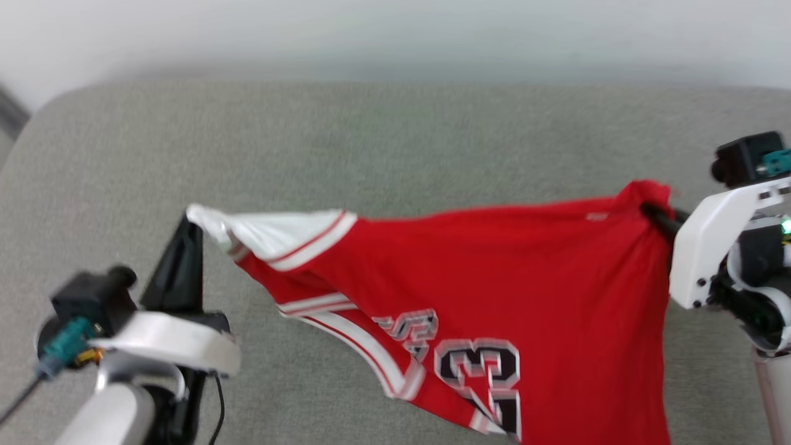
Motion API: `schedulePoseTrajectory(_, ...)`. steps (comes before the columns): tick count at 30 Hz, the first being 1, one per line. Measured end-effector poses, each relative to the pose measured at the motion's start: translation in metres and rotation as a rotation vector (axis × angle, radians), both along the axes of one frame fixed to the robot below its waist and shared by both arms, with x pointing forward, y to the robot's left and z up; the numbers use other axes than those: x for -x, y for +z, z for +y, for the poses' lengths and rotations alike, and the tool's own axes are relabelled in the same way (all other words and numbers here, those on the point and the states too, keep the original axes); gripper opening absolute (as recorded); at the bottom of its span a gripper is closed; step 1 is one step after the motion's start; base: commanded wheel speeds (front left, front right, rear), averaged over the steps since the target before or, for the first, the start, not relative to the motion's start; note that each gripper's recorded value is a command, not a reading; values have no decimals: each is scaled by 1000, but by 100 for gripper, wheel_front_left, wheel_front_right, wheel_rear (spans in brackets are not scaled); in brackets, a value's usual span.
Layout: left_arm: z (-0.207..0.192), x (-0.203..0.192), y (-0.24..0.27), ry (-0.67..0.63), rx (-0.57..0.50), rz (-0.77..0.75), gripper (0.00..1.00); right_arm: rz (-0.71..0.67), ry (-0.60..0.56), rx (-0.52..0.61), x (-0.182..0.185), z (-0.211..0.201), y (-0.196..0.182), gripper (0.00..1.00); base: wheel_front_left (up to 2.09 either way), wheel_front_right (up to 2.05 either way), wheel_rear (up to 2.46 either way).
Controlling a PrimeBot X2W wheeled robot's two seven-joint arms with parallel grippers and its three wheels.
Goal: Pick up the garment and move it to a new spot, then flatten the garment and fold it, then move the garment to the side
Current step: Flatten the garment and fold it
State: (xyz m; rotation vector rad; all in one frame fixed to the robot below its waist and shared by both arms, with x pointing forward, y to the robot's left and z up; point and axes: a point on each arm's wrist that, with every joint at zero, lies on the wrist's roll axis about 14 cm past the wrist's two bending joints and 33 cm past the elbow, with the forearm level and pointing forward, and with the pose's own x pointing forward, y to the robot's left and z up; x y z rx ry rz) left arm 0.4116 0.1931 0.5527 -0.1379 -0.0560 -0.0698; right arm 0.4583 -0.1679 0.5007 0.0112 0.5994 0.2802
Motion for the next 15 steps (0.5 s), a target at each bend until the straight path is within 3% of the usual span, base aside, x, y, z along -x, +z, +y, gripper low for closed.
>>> schedulePoseTrajectory(8,-8,-26,96,-41,-18,-249,0,-393,-96,-58,1,-21,98,0,0,0,0)
schedulePoseTrajectory(15,-19,-60,171,-55,-5,-443,0,-625,-146,-121,-17,-28,161,0,0,0,0)
